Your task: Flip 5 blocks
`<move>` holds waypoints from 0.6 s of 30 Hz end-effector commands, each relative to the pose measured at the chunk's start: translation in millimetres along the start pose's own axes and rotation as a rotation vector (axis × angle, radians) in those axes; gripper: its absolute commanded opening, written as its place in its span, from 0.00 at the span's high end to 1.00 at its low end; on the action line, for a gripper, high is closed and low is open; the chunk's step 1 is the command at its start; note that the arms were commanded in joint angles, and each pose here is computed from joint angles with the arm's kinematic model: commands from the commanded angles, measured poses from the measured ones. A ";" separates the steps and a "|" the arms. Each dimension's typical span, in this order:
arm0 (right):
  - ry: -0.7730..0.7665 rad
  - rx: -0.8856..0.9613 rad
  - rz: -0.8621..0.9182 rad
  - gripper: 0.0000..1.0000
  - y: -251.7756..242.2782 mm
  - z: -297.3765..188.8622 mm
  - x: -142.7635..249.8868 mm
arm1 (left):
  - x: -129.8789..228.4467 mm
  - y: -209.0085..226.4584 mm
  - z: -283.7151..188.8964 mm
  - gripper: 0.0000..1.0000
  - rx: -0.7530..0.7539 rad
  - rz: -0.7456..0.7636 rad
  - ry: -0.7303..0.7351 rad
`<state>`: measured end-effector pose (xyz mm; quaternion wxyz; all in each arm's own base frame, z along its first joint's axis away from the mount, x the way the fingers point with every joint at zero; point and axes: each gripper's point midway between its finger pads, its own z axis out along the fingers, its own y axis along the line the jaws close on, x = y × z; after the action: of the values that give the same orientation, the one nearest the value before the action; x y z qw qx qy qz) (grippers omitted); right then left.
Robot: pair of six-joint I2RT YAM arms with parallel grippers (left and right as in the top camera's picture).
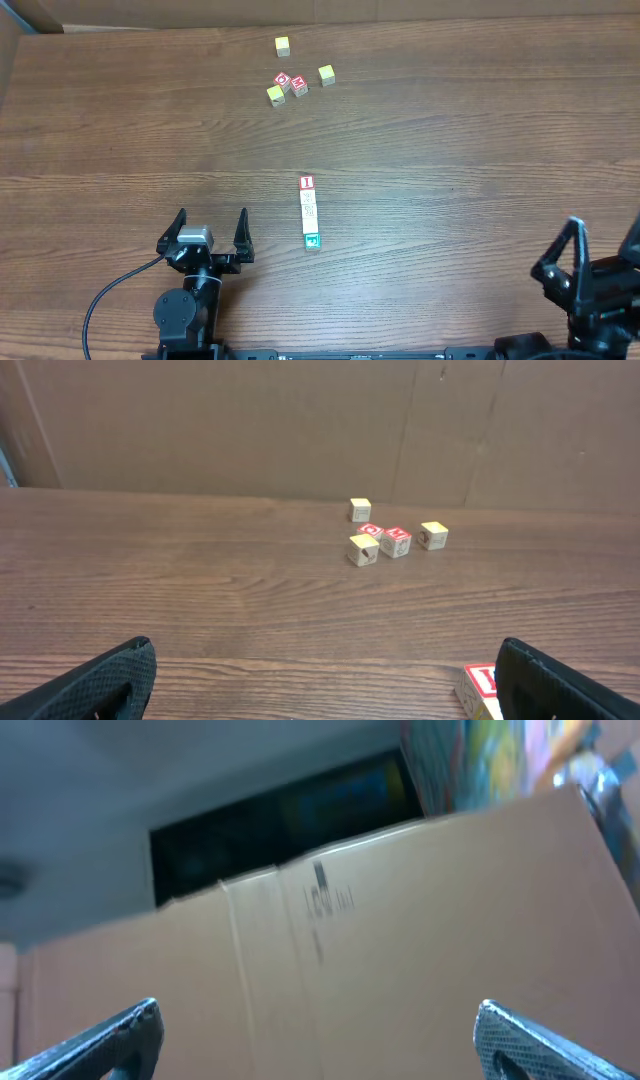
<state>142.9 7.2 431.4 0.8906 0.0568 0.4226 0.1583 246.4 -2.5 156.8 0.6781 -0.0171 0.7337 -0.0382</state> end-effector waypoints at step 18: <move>0.045 -0.089 -0.013 0.00 -6.8 -18.4 90.4 | -0.2 2.1 -0.4 0.00 -0.010 0.018 -0.005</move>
<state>177.5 21.4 368.4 0.8906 0.0328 0.4213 0.1683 246.4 -2.5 156.8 0.6781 -0.0171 0.7337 -0.0382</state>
